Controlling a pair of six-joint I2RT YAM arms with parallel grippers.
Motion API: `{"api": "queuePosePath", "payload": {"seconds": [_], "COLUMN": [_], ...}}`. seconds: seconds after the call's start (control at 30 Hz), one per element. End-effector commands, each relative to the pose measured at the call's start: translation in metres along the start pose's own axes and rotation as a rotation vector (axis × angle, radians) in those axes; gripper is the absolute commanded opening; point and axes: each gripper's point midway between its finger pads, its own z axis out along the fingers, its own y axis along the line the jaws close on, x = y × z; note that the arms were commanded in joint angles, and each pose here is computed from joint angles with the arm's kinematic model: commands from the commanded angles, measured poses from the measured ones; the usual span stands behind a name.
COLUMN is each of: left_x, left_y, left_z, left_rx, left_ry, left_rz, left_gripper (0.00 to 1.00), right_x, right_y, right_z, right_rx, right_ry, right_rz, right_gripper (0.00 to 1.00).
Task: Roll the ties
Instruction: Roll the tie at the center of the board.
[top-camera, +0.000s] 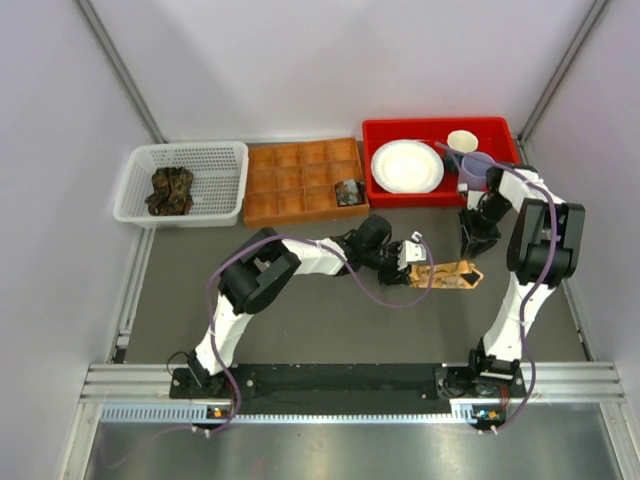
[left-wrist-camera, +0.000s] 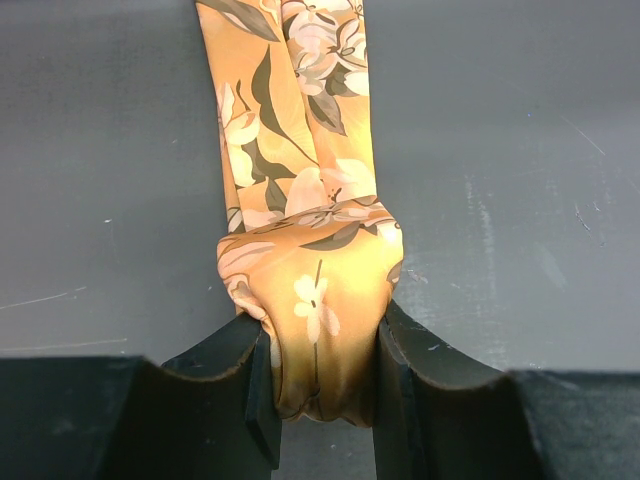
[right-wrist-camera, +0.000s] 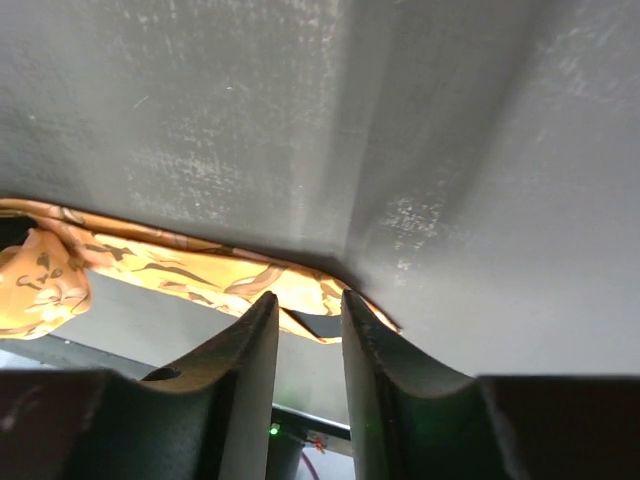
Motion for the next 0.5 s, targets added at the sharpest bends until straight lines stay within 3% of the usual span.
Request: {"api": "queuePosePath", "payload": {"seconds": [0.0,0.07,0.27,0.37,0.47], "left_x": [0.12,0.119,0.12,0.12,0.12], "left_y": [-0.057,-0.057,-0.055,-0.054,-0.054], "left_z": [-0.02,-0.02,-0.021,-0.021,-0.022], "left_rx": [0.092,0.09,0.085,0.084,0.081], "left_ry": [0.355,0.352,0.353,0.351,0.352], "left_rz": [-0.283,-0.283,-0.283,-0.282,-0.282], "left_gripper": [0.0,0.0,0.0,0.0,0.0], "right_x": [0.006,0.003,-0.02,-0.024,-0.021], "right_y": [0.005,0.004,0.007,0.006,0.004], "right_z": [0.01,0.006,-0.01,-0.011,-0.004], "right_rx": [-0.051,-0.037,-0.02,-0.011,-0.011], "right_ry": [0.025,-0.008,-0.284,-0.347,-0.331], "right_rz": [0.004,0.009,-0.012,0.0,0.01], "right_gripper": [0.33,0.39,0.38,0.38,0.38]}}
